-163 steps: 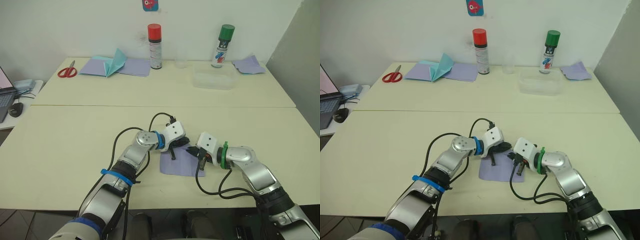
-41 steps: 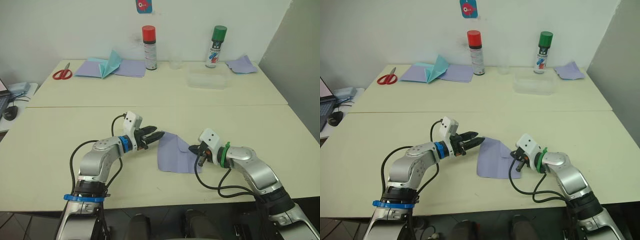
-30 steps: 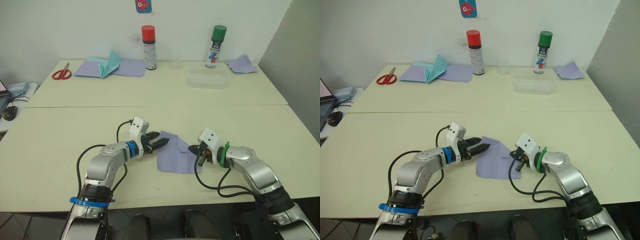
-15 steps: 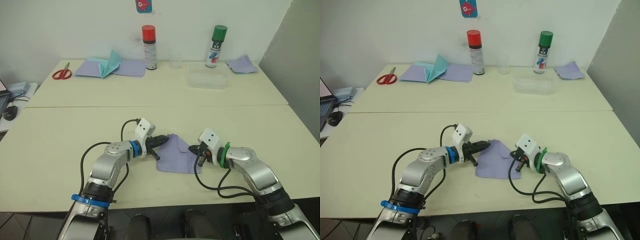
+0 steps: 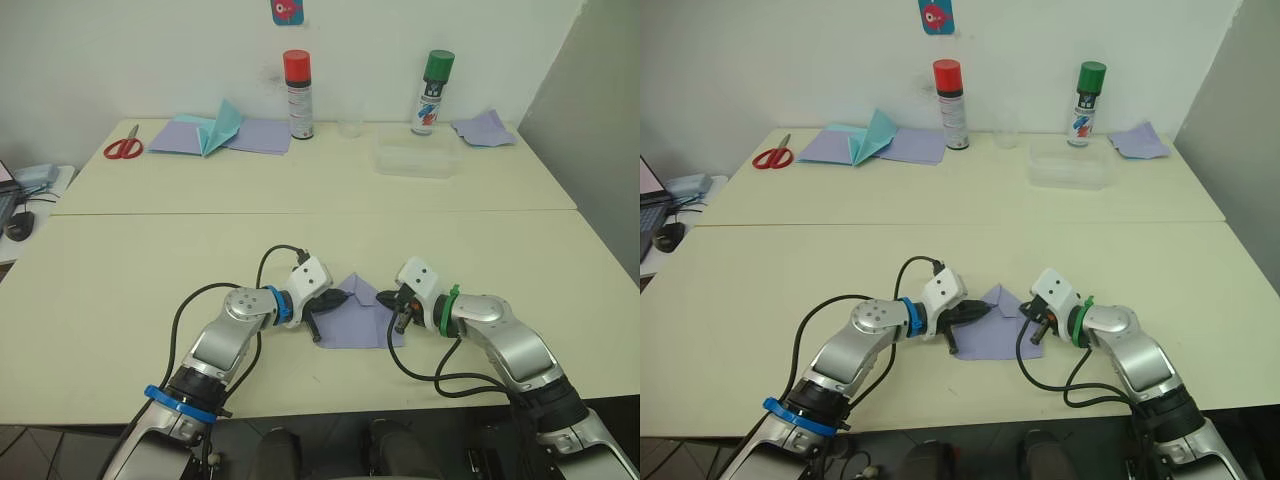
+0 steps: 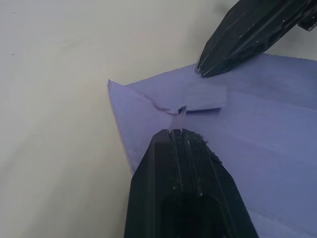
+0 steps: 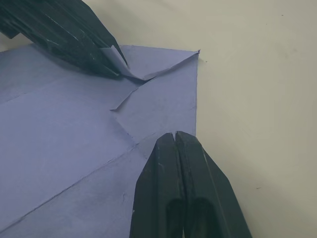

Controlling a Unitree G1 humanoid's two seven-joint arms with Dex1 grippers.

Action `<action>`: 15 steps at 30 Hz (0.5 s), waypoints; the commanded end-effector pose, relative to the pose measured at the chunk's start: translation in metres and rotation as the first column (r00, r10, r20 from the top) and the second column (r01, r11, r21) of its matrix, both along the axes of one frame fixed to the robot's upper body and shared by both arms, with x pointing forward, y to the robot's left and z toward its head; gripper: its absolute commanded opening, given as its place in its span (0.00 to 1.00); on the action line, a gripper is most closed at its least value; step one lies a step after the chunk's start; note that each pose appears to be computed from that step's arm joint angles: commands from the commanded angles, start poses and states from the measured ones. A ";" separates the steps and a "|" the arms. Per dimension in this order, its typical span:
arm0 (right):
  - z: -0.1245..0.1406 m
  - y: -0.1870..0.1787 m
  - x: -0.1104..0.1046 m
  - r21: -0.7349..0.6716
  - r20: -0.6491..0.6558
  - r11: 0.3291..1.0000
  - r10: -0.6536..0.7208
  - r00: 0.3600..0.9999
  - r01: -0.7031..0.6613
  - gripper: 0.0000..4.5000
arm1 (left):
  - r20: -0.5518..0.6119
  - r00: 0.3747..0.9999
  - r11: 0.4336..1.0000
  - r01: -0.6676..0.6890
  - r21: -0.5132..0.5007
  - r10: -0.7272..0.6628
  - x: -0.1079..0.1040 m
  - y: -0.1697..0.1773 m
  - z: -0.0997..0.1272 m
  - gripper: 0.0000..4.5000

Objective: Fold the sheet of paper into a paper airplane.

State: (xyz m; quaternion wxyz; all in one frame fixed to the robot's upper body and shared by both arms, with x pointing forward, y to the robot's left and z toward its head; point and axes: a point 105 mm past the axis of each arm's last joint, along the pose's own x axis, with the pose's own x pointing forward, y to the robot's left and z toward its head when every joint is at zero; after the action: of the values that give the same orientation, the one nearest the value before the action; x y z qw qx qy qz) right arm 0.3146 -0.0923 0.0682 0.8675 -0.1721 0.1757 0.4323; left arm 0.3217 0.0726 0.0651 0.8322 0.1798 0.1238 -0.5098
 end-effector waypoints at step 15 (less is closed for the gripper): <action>0.028 0.016 0.002 0.114 -0.003 0.993 0.044 0.999 -0.043 0.20 | -0.023 0.999 0.997 0.047 0.055 -0.046 -0.001 0.000 -0.015 0.00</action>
State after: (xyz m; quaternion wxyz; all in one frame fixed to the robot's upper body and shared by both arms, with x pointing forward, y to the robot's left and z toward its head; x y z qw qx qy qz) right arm 0.3145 -0.0812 0.0734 0.8653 -0.1290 0.1837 0.4481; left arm 0.3241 0.0706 0.0640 0.8207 0.1924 0.1150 -0.5255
